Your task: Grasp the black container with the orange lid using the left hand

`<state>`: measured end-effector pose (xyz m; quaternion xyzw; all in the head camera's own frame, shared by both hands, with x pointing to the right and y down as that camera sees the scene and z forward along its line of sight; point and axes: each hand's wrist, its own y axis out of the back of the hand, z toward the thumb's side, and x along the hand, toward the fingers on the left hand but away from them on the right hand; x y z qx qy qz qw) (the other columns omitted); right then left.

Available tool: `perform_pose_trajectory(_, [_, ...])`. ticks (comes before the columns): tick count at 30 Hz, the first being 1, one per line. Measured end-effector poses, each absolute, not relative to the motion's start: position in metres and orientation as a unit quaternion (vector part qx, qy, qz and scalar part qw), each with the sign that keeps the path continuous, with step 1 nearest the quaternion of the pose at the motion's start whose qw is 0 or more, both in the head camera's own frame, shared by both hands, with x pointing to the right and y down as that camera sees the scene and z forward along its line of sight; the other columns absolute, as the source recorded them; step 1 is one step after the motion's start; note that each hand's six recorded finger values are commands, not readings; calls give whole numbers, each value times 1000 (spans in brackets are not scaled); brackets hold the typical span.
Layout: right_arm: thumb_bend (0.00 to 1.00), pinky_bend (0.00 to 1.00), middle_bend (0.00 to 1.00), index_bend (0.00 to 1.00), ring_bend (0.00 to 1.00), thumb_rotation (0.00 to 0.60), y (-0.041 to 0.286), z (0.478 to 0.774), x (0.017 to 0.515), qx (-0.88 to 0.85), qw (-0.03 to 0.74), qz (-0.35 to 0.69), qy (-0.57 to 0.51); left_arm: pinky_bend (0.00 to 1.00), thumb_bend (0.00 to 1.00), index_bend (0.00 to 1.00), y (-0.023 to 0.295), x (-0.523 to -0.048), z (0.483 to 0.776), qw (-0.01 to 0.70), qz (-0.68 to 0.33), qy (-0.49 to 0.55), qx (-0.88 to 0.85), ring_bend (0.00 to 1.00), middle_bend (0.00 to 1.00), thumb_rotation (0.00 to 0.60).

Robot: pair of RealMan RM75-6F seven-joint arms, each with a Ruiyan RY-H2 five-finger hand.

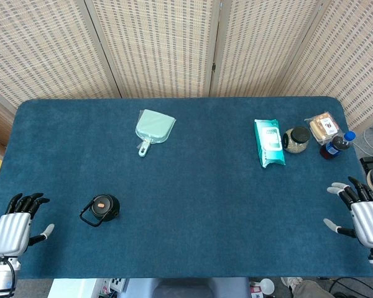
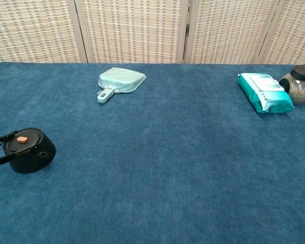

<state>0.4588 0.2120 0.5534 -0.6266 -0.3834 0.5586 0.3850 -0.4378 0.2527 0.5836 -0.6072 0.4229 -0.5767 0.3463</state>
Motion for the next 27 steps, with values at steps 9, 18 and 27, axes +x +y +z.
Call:
perform_pose_trajectory(9, [100, 147, 263, 303, 90, 600, 213, 546, 460, -622, 392, 554, -391, 76, 194, 280, 252, -437, 584, 348, -572, 423, -611, 184, 199, 600])
perform_pose_trajectory(18, [99, 147, 263, 303, 90, 600, 203, 536, 456, -611, 406, 545, -405, 76, 193, 280, 249, -436, 586, 354, -561, 419, -620, 184, 199, 600])
perform_pose_trajectory(27, [100, 147, 262, 302, 90, 600, 188, 523, 451, -588, 432, 537, -422, 76, 194, 236, 238, -427, 597, 374, -544, 374, -652, 178, 193, 600])
